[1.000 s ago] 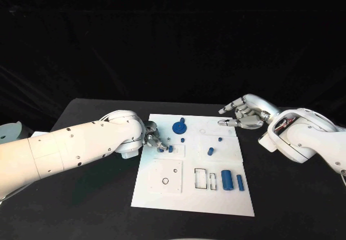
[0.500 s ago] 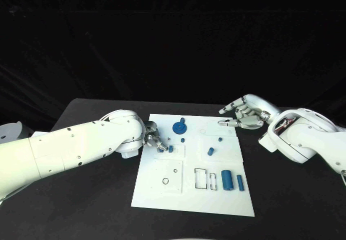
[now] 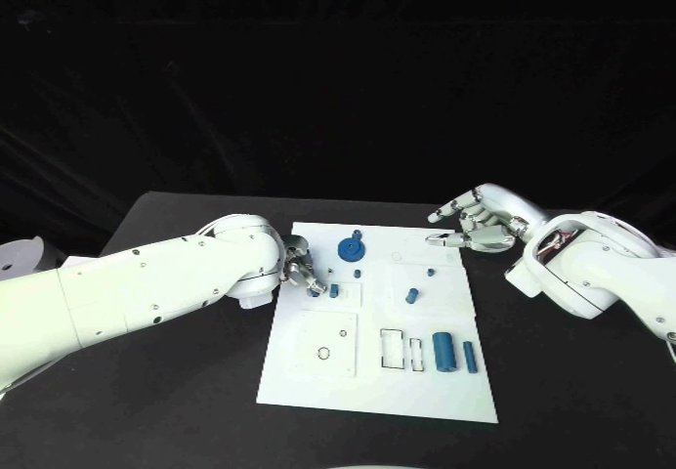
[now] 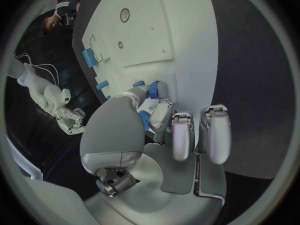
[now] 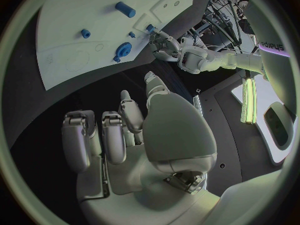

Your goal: Assemble the parts on the task board

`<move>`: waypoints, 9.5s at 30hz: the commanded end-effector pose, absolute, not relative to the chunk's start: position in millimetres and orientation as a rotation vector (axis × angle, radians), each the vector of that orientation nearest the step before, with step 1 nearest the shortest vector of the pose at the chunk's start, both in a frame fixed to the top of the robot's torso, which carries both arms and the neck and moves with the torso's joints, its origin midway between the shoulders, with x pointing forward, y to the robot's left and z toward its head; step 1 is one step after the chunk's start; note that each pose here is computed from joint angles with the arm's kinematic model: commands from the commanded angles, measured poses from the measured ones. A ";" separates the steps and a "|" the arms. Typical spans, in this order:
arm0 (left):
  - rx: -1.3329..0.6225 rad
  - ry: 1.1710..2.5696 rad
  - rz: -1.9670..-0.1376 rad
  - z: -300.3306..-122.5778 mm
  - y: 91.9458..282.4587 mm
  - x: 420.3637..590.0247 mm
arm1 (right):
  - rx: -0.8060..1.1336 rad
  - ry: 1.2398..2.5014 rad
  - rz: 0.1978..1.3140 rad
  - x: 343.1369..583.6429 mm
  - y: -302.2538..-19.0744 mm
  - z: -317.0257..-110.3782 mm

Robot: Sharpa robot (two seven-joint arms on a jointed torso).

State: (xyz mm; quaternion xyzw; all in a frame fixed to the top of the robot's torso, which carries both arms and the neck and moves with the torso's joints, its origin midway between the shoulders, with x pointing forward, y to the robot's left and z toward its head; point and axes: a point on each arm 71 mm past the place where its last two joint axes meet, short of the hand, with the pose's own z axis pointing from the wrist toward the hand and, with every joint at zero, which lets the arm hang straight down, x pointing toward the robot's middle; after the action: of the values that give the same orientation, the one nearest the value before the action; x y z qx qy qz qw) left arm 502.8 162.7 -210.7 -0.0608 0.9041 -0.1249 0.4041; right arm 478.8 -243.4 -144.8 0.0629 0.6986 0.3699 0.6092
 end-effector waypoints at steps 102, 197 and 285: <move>-0.083 2.294 -0.230 -219.3 169.3 497.7 | 0.132 1.625 0.864 477.8 -243.2 -145.4; 0.297 1.855 -0.602 -203.7 91.8 514.9 | 0.145 1.635 0.873 479.9 -239.8 -155.1; 0.114 1.835 -0.640 -194.2 149.2 512.8 | 0.148 1.632 0.876 479.5 -240.9 -154.8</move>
State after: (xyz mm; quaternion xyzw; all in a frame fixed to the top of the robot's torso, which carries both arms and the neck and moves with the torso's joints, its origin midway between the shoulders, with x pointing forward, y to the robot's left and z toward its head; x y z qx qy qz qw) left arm 513.2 149.6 -191.7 0.0478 0.7685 -0.2753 0.5756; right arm 480.0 -242.1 -154.7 0.0680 0.7041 0.3742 0.5997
